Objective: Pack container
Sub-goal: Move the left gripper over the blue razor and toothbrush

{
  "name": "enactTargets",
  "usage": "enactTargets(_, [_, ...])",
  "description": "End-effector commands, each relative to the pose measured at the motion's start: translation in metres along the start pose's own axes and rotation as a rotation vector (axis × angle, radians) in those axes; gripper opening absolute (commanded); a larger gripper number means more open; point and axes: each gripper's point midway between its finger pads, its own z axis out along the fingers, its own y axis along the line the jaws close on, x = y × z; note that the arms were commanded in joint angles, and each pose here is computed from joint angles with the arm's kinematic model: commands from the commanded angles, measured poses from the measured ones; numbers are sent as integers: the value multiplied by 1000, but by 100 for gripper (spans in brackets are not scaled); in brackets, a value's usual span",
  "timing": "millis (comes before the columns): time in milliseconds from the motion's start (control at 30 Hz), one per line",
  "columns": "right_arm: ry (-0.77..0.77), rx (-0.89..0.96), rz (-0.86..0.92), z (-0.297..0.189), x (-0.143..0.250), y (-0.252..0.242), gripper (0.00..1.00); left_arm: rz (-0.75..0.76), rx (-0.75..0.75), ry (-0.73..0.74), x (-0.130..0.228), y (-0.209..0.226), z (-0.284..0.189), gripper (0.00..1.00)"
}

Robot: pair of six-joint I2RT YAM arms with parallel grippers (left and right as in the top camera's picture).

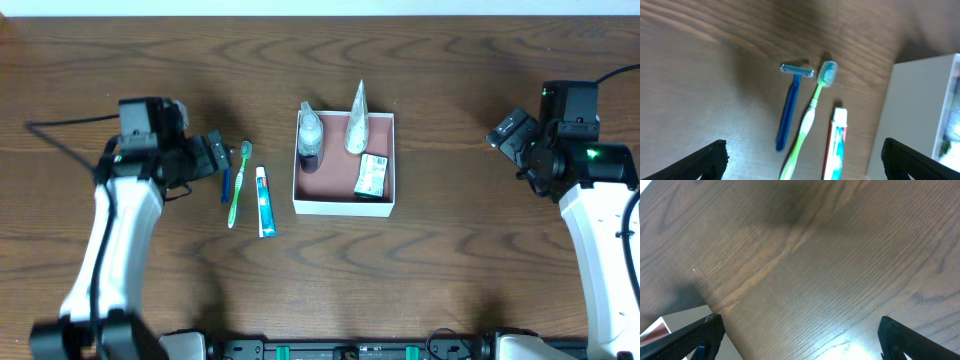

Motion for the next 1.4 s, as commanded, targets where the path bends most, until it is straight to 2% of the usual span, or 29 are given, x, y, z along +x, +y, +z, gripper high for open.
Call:
enactTargets(0, [-5,4,-9,0,-3,-1,99,20,7,85,10,3,24,98])
enactTargets(167, [-5,4,-9,0,-3,-1,99,97,-6,186,28,12,50,98])
enactTargets(367, [-5,4,-9,0,-3,-1,99,259,5,251,41,14,76,98])
enactTargets(567, [-5,4,-9,0,-3,-1,99,321,-154,252,40,31,94,100])
enactTargets(600, [-5,4,-9,0,-3,-1,99,332,-186,243,38,33,94,95])
enactTargets(667, [-5,4,-9,0,-3,-1,99,333,-236,219,33,37,94,90])
enactTargets(800, [-5,4,-9,0,-3,-1,99,292,-241,192,28,35,96,88])
enactTargets(1100, [-5,4,-9,0,-3,-1,99,279,-236,181,26,33,94,88])
enactTargets(1233, [-5,4,-9,0,-3,-1,99,265,-150,176,26,18,95,88])
enactTargets(1367, [-5,4,-9,0,-3,-1,99,271,-106,118,12,4,82,87])
